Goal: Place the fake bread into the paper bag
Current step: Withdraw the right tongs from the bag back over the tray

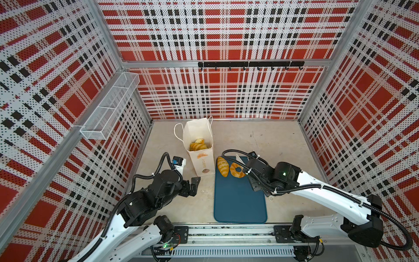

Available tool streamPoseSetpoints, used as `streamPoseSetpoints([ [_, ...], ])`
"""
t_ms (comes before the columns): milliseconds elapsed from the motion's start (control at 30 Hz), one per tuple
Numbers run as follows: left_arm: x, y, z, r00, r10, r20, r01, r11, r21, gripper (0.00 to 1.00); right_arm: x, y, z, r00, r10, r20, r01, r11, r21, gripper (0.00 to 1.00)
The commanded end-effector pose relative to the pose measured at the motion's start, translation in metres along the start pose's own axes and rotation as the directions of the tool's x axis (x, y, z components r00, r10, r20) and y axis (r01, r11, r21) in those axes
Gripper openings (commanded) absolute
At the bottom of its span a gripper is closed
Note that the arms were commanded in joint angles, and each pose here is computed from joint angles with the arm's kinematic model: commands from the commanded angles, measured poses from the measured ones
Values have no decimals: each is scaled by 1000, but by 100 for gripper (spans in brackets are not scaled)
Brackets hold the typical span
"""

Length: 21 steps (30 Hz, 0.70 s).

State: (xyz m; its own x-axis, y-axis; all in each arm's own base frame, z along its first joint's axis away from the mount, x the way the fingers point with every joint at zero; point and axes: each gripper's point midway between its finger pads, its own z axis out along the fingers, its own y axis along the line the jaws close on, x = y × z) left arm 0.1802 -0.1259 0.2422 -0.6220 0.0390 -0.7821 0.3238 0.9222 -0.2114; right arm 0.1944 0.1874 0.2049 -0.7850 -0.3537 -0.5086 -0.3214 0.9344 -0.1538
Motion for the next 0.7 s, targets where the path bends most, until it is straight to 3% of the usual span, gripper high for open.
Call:
streamPoseSetpoints([
  [0,7,3,5,1000,-28,-2,28,999,-30,99,-4,-4,-3,997,64,38,-64,998,-14,58],
  [667,48,-28,41,997,-15,-79,18,999,34,99,24,-5,71,980,19,-198,-19,1000,-1,57],
])
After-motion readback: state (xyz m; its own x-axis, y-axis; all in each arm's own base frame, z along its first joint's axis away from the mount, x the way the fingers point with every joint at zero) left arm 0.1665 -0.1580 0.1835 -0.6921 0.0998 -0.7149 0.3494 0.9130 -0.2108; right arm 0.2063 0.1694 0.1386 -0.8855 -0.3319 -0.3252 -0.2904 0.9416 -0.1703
